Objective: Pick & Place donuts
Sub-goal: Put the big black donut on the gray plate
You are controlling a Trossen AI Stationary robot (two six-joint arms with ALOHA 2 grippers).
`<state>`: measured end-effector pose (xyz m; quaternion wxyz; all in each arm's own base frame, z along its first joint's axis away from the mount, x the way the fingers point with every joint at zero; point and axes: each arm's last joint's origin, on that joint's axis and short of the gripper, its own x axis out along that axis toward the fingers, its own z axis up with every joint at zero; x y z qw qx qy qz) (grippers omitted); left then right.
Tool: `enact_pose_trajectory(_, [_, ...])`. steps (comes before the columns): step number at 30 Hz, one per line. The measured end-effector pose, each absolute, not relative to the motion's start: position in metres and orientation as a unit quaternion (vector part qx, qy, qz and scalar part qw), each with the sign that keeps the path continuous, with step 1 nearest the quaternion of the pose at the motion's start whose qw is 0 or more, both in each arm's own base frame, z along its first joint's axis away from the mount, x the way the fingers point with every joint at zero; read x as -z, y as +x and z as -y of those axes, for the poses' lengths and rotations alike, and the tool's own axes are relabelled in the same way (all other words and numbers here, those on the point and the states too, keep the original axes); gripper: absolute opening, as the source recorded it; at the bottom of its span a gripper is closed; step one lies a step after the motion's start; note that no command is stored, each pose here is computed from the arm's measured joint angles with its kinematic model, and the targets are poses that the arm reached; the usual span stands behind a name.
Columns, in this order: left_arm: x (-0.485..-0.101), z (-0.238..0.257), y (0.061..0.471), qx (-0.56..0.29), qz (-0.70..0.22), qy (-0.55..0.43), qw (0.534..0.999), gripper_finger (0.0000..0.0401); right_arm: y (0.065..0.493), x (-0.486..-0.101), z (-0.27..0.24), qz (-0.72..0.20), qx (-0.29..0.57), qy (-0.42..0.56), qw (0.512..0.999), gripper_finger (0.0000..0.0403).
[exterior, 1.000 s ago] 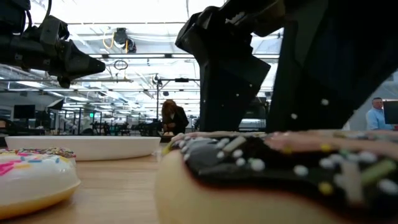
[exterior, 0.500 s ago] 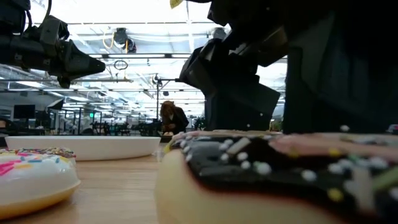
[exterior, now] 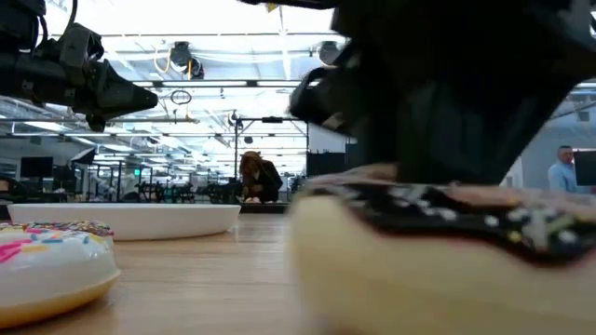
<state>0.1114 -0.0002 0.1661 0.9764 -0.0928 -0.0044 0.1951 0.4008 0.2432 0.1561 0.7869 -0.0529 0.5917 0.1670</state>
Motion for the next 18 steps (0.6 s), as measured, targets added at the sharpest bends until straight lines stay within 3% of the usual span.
enact_pose_trajectory(13, [-0.165,0.000,0.111,-0.195,-0.001,-0.091,0.976,0.0051,0.363,-0.267,-0.220,-0.541,-0.148,-0.051,0.826,0.0008])
enact_pose_trajectory(18, [-0.165,0.000,0.111,-0.196,-0.002,-0.092,0.976,0.0051,0.337,-0.293,-0.210,-0.513,-0.153,-0.050,0.843,0.0016])
